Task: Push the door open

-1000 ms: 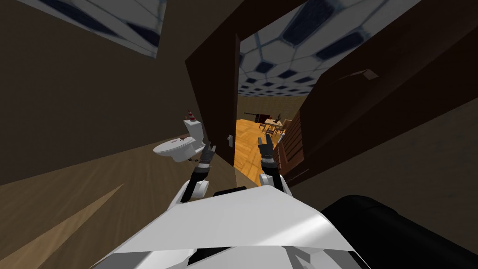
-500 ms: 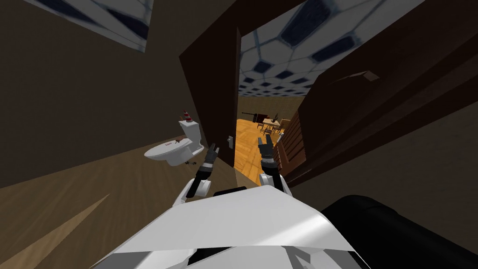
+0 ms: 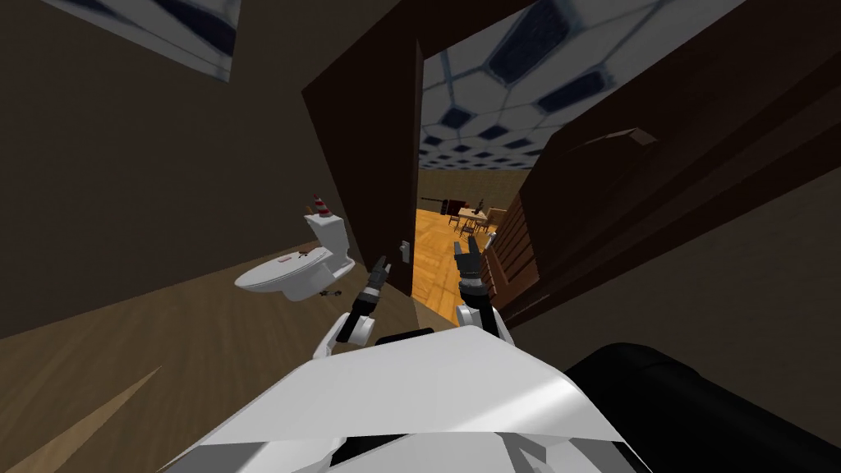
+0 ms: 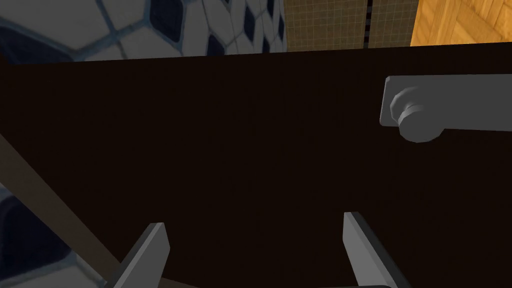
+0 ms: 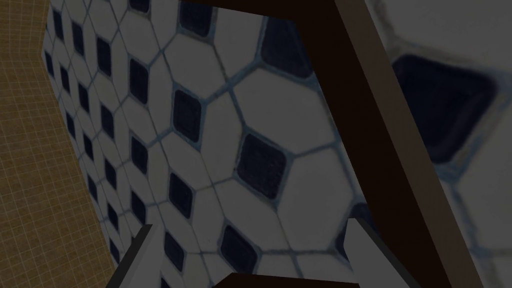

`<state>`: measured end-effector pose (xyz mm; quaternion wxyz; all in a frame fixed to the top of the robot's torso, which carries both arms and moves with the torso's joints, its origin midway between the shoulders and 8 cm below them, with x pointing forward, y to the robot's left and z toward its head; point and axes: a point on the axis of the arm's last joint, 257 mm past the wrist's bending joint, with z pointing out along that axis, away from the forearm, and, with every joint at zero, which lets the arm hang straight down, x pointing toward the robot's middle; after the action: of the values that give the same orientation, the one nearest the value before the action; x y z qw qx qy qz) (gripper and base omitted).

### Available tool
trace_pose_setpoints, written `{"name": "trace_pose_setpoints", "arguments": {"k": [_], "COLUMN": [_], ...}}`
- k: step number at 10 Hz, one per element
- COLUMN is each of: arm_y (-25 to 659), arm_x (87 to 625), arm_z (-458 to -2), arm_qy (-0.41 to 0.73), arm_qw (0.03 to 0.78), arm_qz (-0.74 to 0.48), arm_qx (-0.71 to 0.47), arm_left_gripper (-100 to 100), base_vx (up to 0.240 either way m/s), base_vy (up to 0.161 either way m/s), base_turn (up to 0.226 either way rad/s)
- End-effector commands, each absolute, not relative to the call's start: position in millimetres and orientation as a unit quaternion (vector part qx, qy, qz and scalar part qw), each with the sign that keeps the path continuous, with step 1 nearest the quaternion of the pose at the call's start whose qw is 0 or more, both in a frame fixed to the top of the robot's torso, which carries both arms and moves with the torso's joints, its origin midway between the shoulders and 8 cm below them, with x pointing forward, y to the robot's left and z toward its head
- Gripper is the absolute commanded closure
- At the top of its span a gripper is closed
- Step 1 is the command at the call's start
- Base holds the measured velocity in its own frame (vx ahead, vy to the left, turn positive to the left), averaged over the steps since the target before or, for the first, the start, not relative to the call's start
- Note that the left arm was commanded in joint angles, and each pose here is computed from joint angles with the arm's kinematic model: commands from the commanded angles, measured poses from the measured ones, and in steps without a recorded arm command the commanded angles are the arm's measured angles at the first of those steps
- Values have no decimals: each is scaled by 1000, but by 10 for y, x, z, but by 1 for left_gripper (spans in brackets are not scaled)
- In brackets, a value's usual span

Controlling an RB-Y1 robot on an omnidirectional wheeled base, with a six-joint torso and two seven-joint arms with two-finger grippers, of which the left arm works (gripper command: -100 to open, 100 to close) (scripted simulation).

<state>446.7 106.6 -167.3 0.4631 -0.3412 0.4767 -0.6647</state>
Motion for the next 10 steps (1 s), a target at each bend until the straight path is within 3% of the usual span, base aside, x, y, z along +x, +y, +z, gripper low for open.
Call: {"name": "trace_pose_setpoints", "arguments": {"k": [1, 10], "arm_y": [989, 696], "arm_x": [4519, 4601], "arm_z": [-1825, -2550], "arm_qy": [492, 565], "arm_qw": [450, 394], "arm_qz": [-660, -629], "arm_qx": [-345, -360], "arm_left_gripper": [-100, -100], "base_vx": [78, 71], "base_vy": [102, 89], "base_turn": [-117, -102]}}
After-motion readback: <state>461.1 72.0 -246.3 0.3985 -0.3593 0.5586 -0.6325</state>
